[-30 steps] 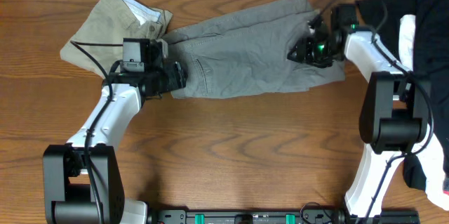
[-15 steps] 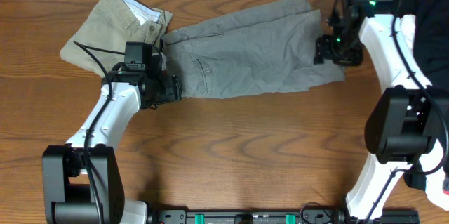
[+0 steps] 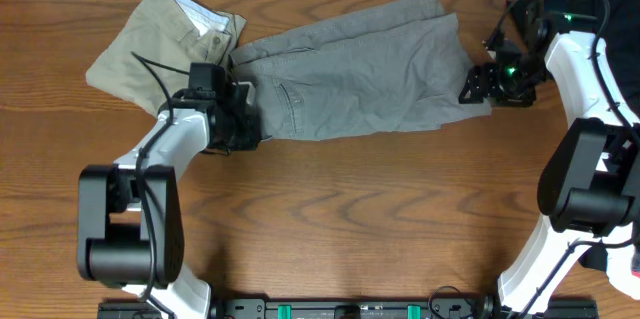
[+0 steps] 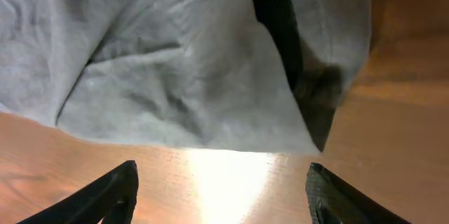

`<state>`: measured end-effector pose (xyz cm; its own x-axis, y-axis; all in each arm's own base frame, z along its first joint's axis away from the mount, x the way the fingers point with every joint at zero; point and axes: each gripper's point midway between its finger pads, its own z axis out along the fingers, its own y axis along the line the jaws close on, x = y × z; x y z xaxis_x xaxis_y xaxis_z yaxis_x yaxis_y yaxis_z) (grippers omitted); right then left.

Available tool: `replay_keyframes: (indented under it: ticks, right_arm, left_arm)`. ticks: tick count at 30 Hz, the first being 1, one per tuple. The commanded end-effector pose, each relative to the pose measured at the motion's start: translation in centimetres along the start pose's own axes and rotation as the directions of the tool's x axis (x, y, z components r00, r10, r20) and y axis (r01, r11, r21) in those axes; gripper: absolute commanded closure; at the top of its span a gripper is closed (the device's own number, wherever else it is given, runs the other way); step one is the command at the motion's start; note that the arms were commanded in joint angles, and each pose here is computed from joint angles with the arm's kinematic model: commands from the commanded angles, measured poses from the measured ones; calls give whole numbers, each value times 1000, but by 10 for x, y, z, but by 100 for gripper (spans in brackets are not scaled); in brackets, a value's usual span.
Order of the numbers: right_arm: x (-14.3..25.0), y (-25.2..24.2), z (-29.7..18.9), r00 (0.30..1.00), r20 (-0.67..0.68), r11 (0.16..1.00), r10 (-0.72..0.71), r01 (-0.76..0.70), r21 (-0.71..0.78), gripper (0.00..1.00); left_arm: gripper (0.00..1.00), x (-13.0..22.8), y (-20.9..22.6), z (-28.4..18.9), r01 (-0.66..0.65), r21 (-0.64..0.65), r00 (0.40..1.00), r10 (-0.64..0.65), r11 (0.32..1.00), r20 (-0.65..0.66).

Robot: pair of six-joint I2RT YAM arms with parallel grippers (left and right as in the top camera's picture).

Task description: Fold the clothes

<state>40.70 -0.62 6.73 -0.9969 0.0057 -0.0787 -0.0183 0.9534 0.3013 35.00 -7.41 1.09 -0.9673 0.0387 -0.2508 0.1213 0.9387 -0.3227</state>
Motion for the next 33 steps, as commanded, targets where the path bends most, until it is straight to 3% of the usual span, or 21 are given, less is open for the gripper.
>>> replay_keyframes:
  ticks: [1,2,4,6,9,15,20,25,26,29,33]
  right_arm:
    - [3,-1,15,1000,0,999,-27,27,-34,27]
    - [3,-3,20,1000,5,999,-29,29,-28,29]
    - [7,-10,27,1000,-1,1000,-29,29,3,46]
    - [11,-18,32,1000,-12,999,-27,28,39,56]
    - [10,-21,36,1000,-3,998,-30,30,50,81]
    - [15,-30,34,1000,-18,997,-6,8,79,99]
    - [36,-67,25,991,-78,971,105,-85,225,98]
    - [38,-59,24,995,-79,994,60,-53,95,97]
    - [37,-53,23,997,-70,998,39,-36,43,87]
    - [30,-28,22,1000,-19,991,-25,22,-129,44]
    - [28,-24,27,999,-4,989,-32,32,-143,29]
  left_arm:
    - [94,-8,-9,-2,-88,40,996,88,995,21]
    - [94,-8,-8,-2,-99,39,995,98,994,22]
    - [94,-8,-7,-2,-96,32,995,96,995,21]
    - [94,-8,-7,-3,-93,32,995,93,995,20]
    - [94,-9,-7,-8,-92,30,995,91,995,28]
    - [94,-18,4,-28,-70,0,994,70,998,83]
    - [94,-18,17,-42,-35,-30,994,38,999,98]
    - [94,-18,18,-43,-33,-30,994,36,999,100]
    - [94,-18,18,-43,-32,-30,994,35,999,100]
    - [94,-18,18,-43,-33,-30,994,36,999,100]
    - [94,-18,18,-43,-33,-30,994,36,999,100]
